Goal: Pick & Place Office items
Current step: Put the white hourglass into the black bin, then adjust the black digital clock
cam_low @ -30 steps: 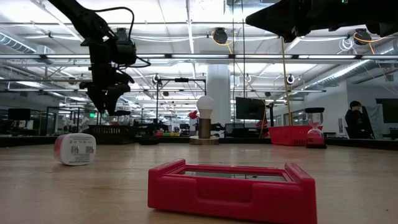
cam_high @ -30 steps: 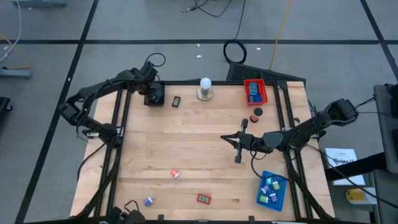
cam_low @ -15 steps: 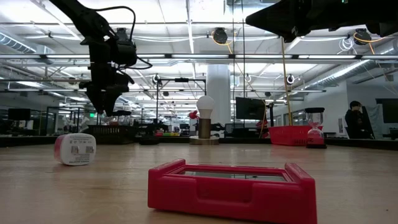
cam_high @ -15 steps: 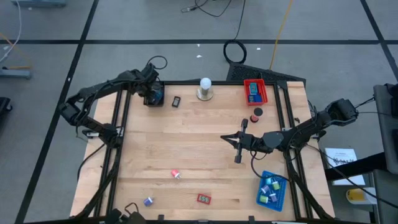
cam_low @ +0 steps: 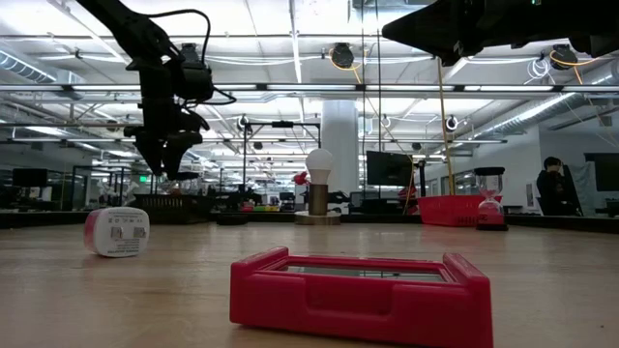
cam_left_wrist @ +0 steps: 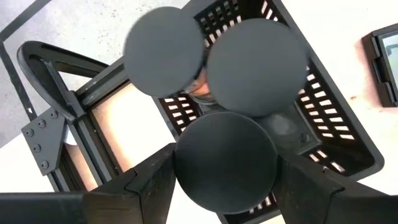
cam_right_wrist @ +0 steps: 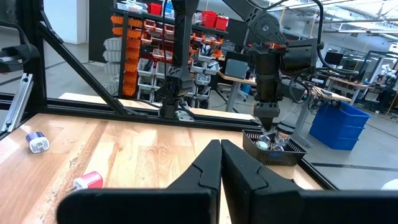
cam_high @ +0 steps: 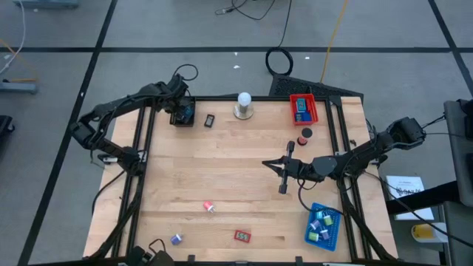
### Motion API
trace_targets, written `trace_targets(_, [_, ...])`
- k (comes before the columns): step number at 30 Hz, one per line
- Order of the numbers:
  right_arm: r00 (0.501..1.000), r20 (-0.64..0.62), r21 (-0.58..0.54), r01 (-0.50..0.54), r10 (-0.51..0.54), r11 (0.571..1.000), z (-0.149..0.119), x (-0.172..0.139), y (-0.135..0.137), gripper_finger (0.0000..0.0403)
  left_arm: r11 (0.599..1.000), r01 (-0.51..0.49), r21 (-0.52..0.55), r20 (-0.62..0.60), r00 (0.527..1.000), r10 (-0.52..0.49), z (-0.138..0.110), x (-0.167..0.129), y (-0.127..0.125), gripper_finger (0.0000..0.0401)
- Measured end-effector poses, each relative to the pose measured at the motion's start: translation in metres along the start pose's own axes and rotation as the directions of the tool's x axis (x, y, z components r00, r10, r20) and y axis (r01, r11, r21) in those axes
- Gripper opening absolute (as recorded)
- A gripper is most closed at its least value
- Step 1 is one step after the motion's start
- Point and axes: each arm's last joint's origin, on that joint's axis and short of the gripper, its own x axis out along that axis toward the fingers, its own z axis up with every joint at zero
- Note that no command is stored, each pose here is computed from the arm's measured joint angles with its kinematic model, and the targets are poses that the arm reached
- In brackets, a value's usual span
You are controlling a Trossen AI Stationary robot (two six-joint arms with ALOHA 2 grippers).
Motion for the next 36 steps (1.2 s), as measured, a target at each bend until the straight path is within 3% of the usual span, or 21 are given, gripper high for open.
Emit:
trace_targets(9, [1.0,0.0,0.0,0.0,0.0,1.0,0.0,0.0,0.0,0.0001,1.0,-0.023,0.0,0.001,1.0,0.023,0.0,0.0,0.001,0.0237])
trace_targets(17, [1.0,0.0,0.0,0.0,0.0,1.0,0.0,0.0,0.0,0.0001,0.999,-0.03,0.042,-0.038,0.999,0.032,-0.005,-0.002,0.002,0.0298])
trace_targets(24, [1.0,0.0,0.0,0.0,0.0,1.0,0.0,0.0,0.0,0.0001,0.999,-0.024,0.036,0.046,0.999,0.023,-0.002,-0.023,0.006,0.032])
trace_targets(30, [1.0,-0.001,-0.001,0.0,0.0,1.0,0.0,0.0,0.0,0.0001,0.998,-0.018,0.054,0.139,0.99,0.01,-0.008,-0.056,0.013,0.0293])
trace_targets(36, [1.0,-0.012,-0.007,-0.002,0.001,1.0,-0.001,0.0,0.0,0.0001,0.988,0.045,0.145,0.268,0.96,-0.083,-0.029,-0.09,0.006,0.0208])
